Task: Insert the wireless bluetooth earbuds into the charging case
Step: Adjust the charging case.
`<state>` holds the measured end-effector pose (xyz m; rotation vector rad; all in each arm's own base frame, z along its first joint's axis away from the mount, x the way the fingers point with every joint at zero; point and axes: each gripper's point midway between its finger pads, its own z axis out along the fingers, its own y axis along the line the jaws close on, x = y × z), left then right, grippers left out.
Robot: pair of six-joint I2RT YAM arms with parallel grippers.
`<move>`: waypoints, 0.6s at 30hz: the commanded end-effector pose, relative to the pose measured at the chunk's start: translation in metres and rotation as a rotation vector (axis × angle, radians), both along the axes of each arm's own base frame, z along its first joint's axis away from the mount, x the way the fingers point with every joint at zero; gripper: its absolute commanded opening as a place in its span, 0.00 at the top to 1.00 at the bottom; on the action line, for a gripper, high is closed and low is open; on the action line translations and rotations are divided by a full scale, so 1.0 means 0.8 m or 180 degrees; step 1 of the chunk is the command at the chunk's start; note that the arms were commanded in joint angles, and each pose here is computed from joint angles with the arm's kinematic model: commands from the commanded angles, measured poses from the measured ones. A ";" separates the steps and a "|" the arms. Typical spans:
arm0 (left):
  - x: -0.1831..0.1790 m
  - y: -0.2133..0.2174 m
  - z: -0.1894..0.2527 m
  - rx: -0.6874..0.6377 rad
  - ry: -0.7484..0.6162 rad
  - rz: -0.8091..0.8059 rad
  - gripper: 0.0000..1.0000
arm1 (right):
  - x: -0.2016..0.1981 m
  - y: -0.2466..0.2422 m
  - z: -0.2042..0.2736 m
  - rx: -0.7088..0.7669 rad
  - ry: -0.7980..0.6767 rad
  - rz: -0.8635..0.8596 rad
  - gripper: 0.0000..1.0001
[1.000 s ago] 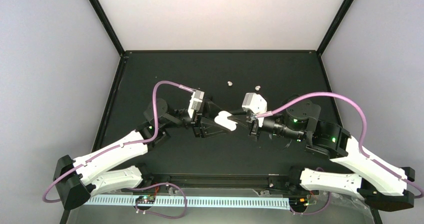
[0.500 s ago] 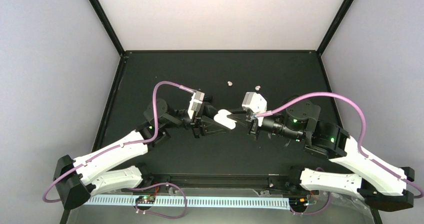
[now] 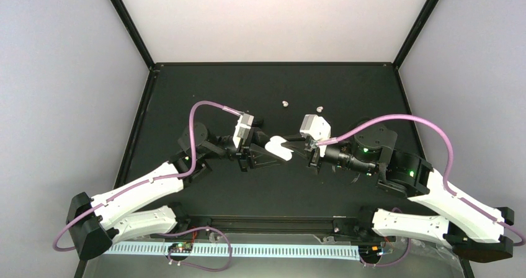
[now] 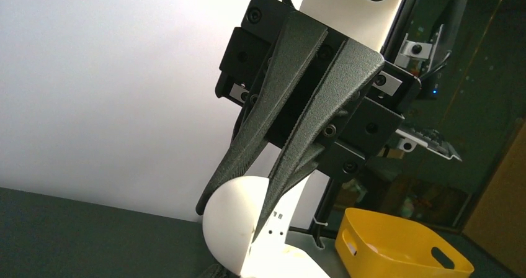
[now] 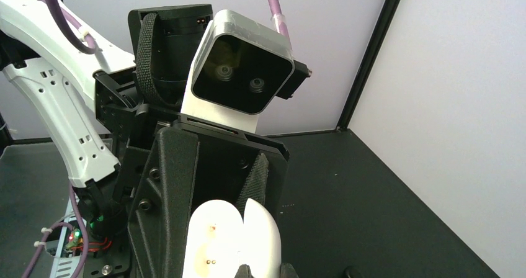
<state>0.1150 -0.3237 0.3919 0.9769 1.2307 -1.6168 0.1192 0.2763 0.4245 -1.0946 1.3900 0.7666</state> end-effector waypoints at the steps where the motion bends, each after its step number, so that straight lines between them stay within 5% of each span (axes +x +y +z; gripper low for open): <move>1: -0.006 0.001 0.018 -0.0115 -0.0132 -0.0057 0.68 | -0.004 0.001 0.007 0.0081 -0.0026 0.0047 0.99; 18: -0.012 0.001 0.016 -0.0108 -0.0239 -0.0130 0.98 | -0.010 0.005 0.004 0.0017 -0.0028 0.0159 0.99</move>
